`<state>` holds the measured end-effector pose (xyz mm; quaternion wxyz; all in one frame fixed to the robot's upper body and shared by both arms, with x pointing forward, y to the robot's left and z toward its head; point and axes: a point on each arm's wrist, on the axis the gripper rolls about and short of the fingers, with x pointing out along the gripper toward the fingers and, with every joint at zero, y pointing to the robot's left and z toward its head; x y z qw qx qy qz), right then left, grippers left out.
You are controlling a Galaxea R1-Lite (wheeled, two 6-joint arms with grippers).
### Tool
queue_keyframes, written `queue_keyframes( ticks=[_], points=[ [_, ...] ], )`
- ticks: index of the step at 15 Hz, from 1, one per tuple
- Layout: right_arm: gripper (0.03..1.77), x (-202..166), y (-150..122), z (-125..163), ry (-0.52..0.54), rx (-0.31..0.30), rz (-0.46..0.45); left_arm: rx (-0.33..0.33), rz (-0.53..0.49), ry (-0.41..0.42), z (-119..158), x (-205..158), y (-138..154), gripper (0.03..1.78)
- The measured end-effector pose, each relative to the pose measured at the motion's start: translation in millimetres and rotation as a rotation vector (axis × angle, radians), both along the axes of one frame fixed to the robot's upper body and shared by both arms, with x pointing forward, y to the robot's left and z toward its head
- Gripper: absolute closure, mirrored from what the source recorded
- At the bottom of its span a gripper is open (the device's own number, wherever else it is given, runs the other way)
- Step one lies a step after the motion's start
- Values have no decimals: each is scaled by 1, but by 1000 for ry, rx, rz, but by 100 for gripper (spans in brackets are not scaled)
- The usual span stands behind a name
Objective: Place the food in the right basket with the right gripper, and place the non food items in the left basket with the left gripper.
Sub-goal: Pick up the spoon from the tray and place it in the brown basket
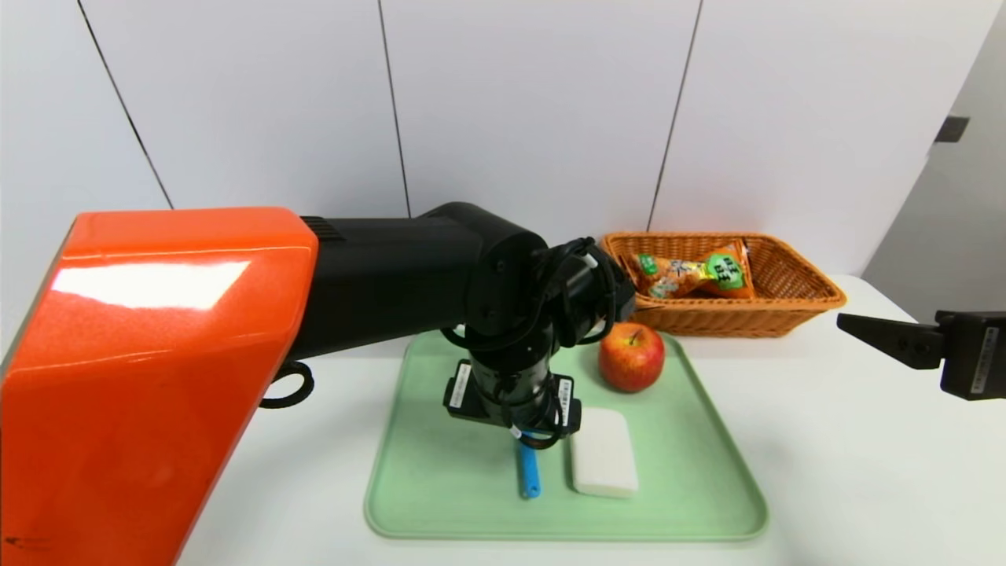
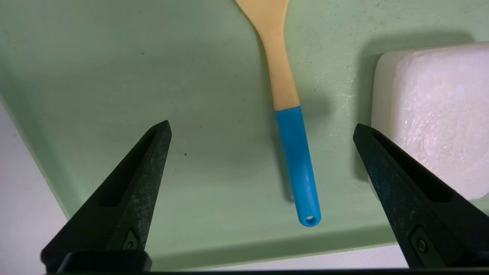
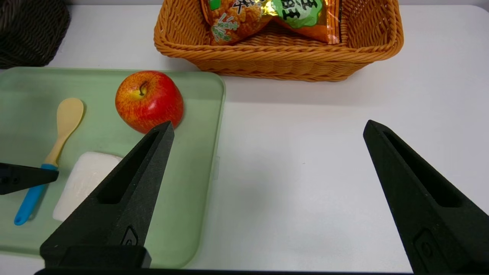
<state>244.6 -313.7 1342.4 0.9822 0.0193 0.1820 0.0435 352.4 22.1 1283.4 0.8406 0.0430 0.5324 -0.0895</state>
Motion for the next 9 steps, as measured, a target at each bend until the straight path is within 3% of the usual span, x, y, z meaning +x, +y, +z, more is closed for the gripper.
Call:
queue_keyframes(
  ticks=[9],
  points=[
    [9,0,0,-2,8,10,-2,-13,59,13,-13,10,-2,12]
  ],
)
